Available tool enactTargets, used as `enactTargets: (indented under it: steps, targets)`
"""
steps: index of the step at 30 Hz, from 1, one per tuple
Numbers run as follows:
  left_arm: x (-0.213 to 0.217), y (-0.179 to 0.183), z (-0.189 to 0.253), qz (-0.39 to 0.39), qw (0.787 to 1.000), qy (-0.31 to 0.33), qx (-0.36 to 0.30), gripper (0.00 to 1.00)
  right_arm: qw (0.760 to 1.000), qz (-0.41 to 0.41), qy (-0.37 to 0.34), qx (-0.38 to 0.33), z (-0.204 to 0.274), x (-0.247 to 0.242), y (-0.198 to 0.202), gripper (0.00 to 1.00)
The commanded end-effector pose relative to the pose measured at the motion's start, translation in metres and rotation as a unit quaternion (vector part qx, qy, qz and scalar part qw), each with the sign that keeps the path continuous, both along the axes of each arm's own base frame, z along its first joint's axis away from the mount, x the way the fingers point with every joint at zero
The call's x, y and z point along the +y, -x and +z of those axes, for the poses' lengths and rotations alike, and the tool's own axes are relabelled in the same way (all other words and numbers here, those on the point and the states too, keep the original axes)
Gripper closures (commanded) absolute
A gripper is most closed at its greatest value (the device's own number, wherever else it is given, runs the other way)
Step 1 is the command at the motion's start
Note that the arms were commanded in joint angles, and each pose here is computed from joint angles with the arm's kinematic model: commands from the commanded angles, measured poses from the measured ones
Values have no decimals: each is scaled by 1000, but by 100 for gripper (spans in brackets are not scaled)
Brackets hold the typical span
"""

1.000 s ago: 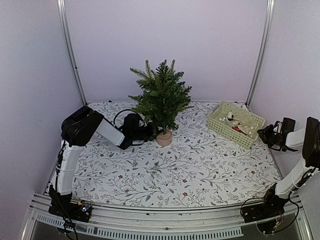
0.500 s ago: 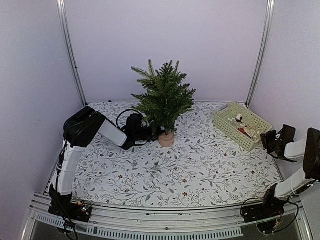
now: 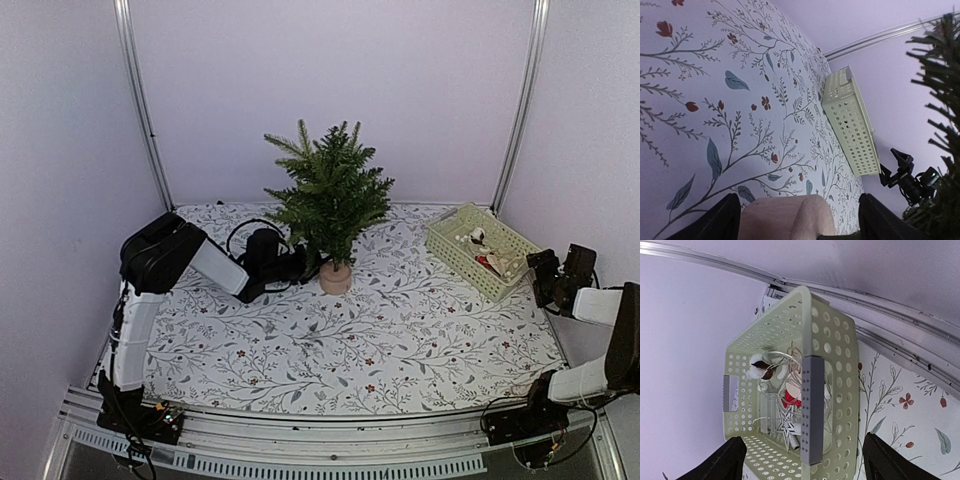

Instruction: Decorate the small christmas tree

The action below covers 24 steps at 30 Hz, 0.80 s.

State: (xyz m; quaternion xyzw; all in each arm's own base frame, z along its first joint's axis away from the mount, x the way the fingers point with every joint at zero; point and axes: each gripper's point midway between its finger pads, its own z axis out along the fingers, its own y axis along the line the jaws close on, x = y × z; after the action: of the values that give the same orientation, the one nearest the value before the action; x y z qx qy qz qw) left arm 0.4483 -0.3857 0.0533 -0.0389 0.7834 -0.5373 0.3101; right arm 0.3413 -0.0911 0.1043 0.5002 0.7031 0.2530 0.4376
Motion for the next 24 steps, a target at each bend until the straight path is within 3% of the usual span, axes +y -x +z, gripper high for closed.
enactTargets:
  steps: [1, 6, 12, 24]
  targets:
    - [29, 7, -36, 28, 997, -44, 52, 15, 995, 15, 93, 19, 23, -13, -2, 16]
    - [46, 11, -35, 47, 996, -53, 54, 14, 980, 76, 179, 43, 46, -20, -25, 17]
    - [55, 16, -36, 58, 995, -68, 51, 14, 958, 106, 254, 86, 66, -25, -54, 27]
    - [64, 27, -33, 56, 994, -87, 38, 15, 911, 155, 340, 176, 39, -33, -87, 31]
